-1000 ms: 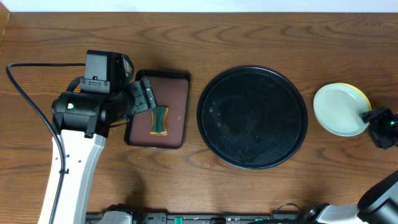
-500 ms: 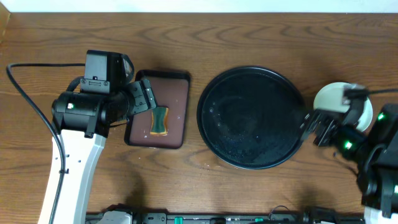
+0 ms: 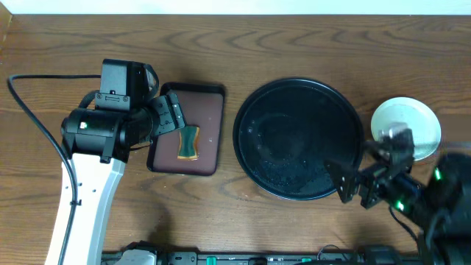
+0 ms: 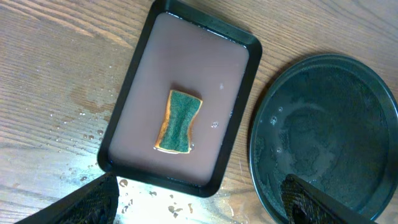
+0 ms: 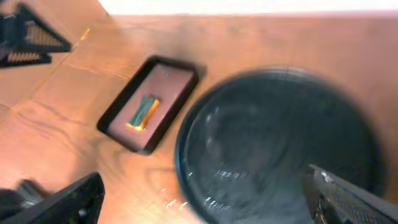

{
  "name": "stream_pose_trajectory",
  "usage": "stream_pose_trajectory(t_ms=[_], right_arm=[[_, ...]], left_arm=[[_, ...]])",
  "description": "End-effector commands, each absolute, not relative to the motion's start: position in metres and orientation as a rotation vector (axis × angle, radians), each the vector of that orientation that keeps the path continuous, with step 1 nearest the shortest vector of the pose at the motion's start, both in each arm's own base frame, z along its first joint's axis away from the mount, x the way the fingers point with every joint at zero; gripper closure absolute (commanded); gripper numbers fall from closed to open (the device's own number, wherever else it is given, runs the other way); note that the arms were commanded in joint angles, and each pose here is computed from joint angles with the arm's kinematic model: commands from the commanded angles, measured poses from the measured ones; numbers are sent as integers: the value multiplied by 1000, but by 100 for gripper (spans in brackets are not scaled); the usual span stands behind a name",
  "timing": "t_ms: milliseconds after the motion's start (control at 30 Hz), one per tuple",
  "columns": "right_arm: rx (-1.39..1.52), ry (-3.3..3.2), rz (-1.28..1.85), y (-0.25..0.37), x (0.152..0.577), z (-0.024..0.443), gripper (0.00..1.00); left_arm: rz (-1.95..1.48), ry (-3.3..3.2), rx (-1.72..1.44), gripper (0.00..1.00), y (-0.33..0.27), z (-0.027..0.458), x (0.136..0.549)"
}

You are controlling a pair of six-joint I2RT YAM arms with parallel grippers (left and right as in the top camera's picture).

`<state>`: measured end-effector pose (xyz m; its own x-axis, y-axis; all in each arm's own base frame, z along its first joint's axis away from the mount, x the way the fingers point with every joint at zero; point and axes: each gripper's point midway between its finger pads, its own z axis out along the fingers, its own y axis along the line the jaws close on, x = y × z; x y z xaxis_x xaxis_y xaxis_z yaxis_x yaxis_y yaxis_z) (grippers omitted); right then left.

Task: Clean dirty plates on tray and stack at the side

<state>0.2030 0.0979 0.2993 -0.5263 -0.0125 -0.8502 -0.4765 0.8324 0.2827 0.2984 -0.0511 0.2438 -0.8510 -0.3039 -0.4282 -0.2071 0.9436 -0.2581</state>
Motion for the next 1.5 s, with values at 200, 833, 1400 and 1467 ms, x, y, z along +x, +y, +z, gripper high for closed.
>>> stream_pose_trajectory(t_ms=[200,833,1400,1467], right_arm=[[-397,1867,295,70,188,210,1],[-382,1568,219,69,234,165,1],[-382,1575,221,69,234,164,1],[-382,1575,221,69,234,164,1]], left_arm=[[-276,2604,-354,16,-50,250,300],[-276,2604,-354,16,-50,250,300],[-275,2604,-354,16,-50,250,300],[-276,2604,-353,16,-50,250,300]])
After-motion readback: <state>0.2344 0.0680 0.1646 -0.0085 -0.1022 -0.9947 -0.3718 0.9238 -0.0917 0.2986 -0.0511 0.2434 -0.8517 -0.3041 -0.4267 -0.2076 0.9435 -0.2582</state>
